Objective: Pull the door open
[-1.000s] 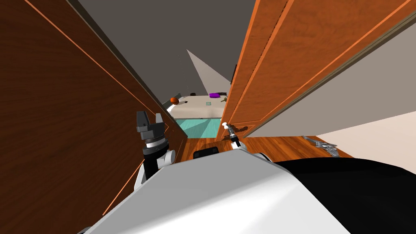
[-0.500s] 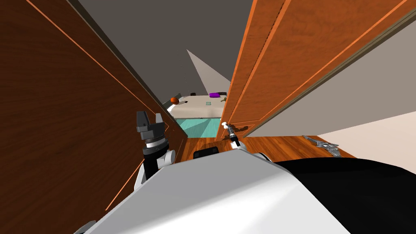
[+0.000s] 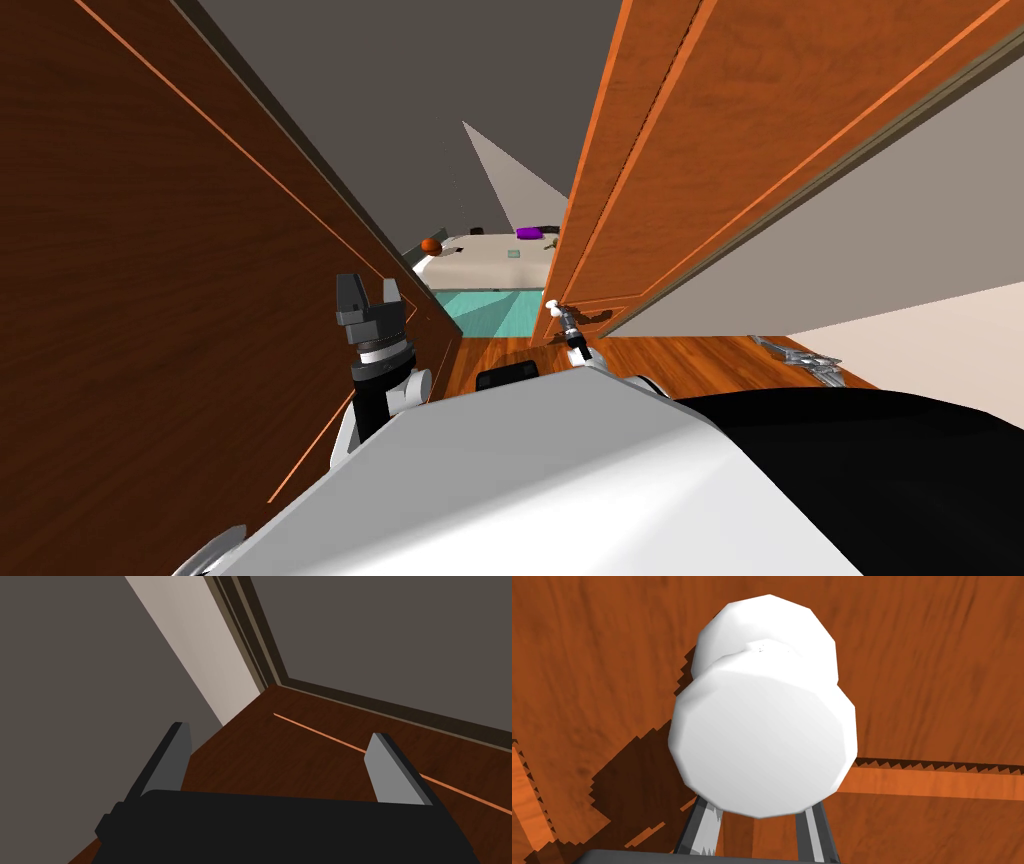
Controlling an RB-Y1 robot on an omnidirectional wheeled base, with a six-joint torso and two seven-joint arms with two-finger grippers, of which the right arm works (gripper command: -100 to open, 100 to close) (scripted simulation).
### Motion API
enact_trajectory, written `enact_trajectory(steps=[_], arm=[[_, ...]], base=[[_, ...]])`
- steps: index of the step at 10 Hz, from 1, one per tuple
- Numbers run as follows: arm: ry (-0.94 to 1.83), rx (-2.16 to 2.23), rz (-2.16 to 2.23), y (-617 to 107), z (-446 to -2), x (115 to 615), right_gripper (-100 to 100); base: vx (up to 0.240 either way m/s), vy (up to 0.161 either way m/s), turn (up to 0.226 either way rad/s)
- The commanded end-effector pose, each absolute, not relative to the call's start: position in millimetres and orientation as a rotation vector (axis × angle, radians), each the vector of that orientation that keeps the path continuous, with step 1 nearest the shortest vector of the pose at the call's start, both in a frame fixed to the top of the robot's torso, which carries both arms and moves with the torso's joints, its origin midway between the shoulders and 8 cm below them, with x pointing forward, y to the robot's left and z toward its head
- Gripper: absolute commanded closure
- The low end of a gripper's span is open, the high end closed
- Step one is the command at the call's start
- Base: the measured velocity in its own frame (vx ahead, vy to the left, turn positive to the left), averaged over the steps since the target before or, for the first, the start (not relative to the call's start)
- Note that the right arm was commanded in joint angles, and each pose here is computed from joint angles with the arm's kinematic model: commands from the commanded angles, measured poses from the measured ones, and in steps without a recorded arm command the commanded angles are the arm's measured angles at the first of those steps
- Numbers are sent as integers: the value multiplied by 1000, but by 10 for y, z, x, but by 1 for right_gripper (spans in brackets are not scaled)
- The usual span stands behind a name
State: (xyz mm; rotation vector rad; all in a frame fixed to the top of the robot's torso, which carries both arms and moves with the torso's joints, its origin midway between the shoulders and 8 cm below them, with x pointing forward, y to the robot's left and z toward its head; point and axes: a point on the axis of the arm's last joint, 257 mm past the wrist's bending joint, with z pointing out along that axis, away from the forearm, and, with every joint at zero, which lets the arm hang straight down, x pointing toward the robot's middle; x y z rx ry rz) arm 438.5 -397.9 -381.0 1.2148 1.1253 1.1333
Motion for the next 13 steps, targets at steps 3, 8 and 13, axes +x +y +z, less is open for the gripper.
enact_trajectory(steps=[3, 8, 13], arm=[[1080, 1283, 1253, -3746, -3832, 4443, 100], [1003, 1378, 1352, -3735, -3835, 4471, 100], [943, 1458, 1421, -3739, -3867, 4472, 100]], base=[[-38, -8, 25], [-41, -19, 34], [-33, -12, 28]])
